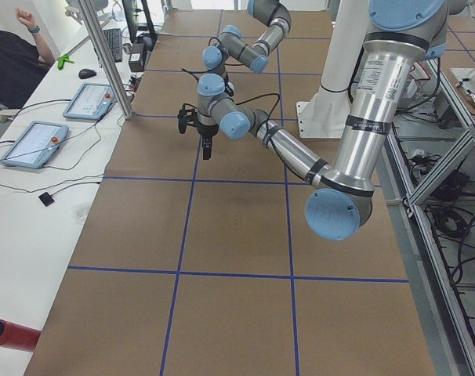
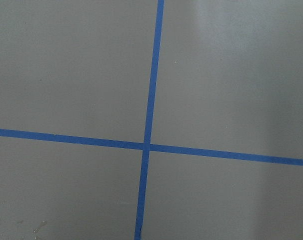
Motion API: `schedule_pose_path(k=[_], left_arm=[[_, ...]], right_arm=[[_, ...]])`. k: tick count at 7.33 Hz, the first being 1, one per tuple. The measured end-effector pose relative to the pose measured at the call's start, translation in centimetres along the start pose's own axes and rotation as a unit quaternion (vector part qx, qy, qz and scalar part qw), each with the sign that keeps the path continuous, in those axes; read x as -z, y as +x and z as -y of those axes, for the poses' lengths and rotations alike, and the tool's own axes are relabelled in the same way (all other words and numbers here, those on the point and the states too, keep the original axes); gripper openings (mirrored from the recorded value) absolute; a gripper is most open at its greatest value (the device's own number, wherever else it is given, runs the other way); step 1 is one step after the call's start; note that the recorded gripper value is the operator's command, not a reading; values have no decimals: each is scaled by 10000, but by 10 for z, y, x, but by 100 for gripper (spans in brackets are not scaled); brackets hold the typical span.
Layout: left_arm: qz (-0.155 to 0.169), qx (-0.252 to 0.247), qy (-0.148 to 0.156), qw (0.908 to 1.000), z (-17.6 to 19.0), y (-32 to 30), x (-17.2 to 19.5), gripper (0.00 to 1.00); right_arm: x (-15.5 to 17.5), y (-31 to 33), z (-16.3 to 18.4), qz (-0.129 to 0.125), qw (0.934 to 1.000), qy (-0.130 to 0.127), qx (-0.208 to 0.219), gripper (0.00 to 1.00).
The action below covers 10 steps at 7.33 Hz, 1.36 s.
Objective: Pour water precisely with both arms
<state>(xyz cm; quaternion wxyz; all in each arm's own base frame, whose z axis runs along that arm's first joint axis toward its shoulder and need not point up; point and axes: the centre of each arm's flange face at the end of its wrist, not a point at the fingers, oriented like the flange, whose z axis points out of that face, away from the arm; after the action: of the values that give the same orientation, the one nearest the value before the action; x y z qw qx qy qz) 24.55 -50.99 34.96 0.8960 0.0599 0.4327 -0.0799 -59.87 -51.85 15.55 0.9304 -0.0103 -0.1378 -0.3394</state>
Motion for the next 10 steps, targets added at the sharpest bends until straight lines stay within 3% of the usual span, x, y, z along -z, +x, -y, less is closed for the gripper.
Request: schedule_pose_path(k=[3, 6, 8, 10], left_arm=[[-12, -6, 2, 10000, -2, 1, 1, 100], [-11, -4, -2, 10000, -2, 0, 1, 100], [0, 5, -13, 10000, -2, -1, 0, 100], [17, 14, -26, 10000, -1, -2, -2, 100]], right_arm=[[-2, 1, 4, -200, 9995, -223, -56, 0], [16, -9, 6, -168, 9998, -81, 13, 0], [21, -10, 3, -65, 9998, 168, 100, 0], [31, -9, -6, 148, 9975, 664, 177, 0]])
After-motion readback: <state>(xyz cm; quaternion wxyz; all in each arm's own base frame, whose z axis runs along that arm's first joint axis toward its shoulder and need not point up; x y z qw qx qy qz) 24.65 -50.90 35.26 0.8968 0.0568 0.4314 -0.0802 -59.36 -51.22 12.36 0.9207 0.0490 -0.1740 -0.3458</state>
